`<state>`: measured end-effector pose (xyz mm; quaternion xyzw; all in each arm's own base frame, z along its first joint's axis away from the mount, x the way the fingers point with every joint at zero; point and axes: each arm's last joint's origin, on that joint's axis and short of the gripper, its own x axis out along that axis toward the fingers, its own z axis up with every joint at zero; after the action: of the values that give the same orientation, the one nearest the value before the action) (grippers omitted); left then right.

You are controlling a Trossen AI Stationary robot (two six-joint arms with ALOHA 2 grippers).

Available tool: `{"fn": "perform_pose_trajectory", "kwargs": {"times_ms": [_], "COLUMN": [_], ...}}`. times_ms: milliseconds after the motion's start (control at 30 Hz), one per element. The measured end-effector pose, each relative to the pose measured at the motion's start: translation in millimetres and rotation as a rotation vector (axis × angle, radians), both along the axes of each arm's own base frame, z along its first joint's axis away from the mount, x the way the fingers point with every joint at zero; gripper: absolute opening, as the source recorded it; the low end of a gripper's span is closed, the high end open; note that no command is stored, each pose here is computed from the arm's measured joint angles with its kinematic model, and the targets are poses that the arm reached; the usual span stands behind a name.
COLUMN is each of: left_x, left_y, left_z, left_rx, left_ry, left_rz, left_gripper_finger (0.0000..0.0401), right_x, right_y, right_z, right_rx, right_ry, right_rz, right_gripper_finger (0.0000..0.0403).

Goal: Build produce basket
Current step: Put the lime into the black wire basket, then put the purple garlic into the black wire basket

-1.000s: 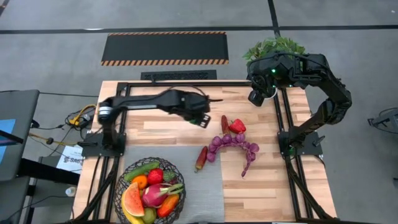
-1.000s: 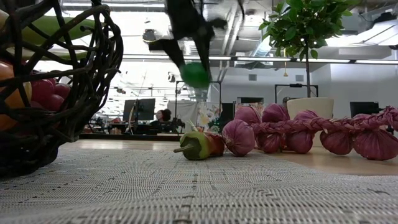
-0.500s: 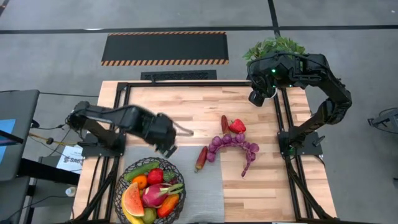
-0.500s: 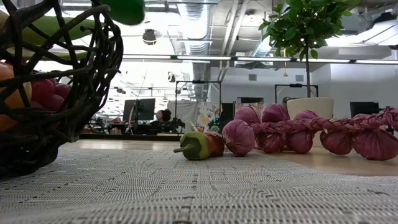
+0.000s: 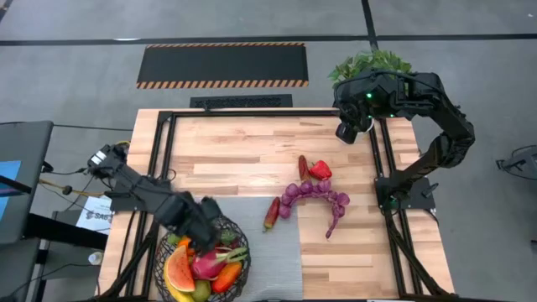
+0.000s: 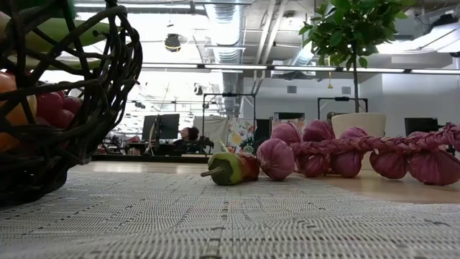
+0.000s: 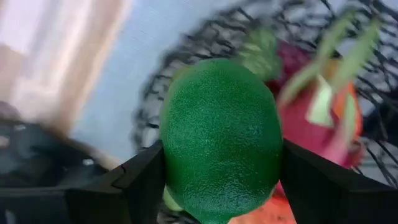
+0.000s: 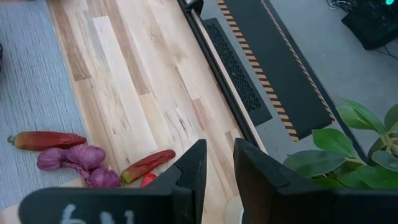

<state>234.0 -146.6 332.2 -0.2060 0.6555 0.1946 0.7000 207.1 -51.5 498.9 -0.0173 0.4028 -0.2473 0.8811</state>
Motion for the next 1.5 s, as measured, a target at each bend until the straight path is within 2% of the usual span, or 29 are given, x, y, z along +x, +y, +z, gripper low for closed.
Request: {"fn": "perform_pose_trajectory", "kwargs": {"times_ms": [200,367,667,900,1100,1300,1500], "left_x": [-12,-19,-22,-24,-22,-11,0], "left_y": [-26,-35,-35,-37,-35,-20,23], "left_z": [-16,-31,-41,-41,-41,-34,-13], "left_rx": [-0.055,-0.074,-0.067,-0.15,-0.133,-0.068,0.091], "left_ry": [0.025,0.058,0.097,0.165,0.147,0.059,-0.158], "left_rz": [-0.094,-0.125,-0.085,-0.081,-0.099,-0.022,0.211], "left_gripper_finger": [0.0252,0.0252,0.0257,0.032,0.0357,0.0359,0.036], "right_x": [0,0,1,1,2,2,2], "right_y": [0,0,0,0,0,0,0], "right_z": [0,0,1,1,2,1,1], "right_rx": [0.0,0.0,-0.003,-0.003,-0.004,-0.004,0.008], "right_ry": [0.0,-0.003,-0.017,-0.017,-0.023,-0.023,-0.032], "right_rz": [0.0,0.0,0.0,0.0,0.0,-0.001,-0.016], "right_gripper_finger": [0.0104,0.0104,0.0104,0.0104,0.0104,0.0104,0.0104]}}
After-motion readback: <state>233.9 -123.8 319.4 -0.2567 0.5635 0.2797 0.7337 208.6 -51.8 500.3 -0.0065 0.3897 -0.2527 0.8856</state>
